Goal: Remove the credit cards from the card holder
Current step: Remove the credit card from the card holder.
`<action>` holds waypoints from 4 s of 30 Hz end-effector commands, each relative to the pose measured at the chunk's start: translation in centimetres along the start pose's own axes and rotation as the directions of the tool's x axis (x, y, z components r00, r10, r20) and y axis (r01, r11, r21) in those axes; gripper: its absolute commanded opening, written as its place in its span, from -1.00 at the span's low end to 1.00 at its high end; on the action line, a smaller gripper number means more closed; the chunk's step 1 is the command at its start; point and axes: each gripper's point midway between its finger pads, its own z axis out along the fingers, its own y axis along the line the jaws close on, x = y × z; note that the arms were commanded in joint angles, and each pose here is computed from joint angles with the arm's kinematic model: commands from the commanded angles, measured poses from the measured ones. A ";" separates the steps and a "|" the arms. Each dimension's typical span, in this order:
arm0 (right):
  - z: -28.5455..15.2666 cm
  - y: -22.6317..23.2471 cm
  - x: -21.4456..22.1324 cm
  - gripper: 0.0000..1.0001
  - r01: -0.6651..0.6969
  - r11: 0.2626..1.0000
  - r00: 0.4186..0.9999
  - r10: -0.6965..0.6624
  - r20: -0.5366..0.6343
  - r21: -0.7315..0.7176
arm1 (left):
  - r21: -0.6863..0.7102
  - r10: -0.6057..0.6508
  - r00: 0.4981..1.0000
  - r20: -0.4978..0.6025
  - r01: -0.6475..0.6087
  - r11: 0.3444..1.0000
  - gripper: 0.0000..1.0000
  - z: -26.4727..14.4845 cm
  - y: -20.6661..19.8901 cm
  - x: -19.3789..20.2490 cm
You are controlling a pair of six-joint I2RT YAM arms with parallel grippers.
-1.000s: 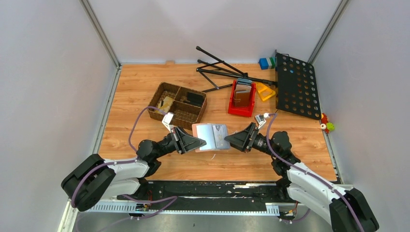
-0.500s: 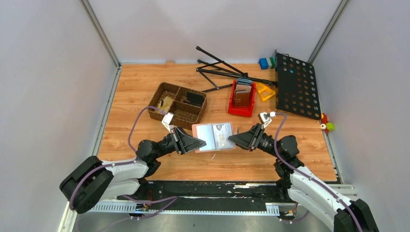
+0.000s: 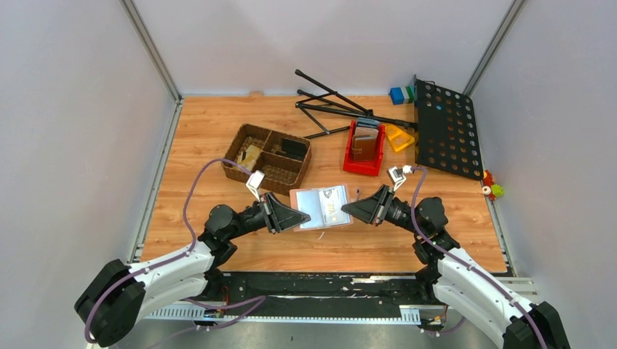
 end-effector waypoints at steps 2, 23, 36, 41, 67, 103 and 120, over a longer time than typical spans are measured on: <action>0.4 2.0 -0.8 -0.95 0.103 0.995 0.995 -0.103 -0.010 -0.018 | -0.040 0.075 0.997 -0.014 -0.076 0.996 -0.97 0.4 0.1 -0.5; 0.9 2.4 0.7 -1.00 0.130 0.991 0.987 -0.134 -0.088 -0.042 | -0.092 0.054 0.998 -0.017 -0.055 0.994 0.02 1.3 1.9 -0.6; 0.8 1.0 1.9 -0.12 0.148 0.989 0.978 -0.150 -0.146 -0.022 | -0.084 0.055 0.998 -0.012 -0.055 0.995 -1.00 1.0 1.3 -0.7; 1.1 0.7 2.2 -0.12 0.143 0.990 0.976 -0.143 -0.166 -0.016 | -0.064 0.043 0.999 -0.008 -0.044 0.997 -1.00 1.1 0.8 -0.8; 1.4 -2.1 2.5 -1.00 0.129 0.984 0.980 -0.109 -0.165 0.121 | -0.402 0.087 0.995 -0.051 -0.100 0.910 -0.31 -1.2 6.2 -0.7; 1.5 -3.1 1.7 -1.00 0.162 0.971 0.981 -0.140 -0.132 0.175 | -0.342 0.105 0.972 -0.209 -0.173 0.924 -0.31 4.1 3.0 2.2; 1.0 -0.8 2.4 -1.00 0.122 0.992 0.988 -0.119 -0.101 0.024 | -0.253 -0.046 0.996 -0.076 0.026 0.967 -0.38 3.5 2.5 0.7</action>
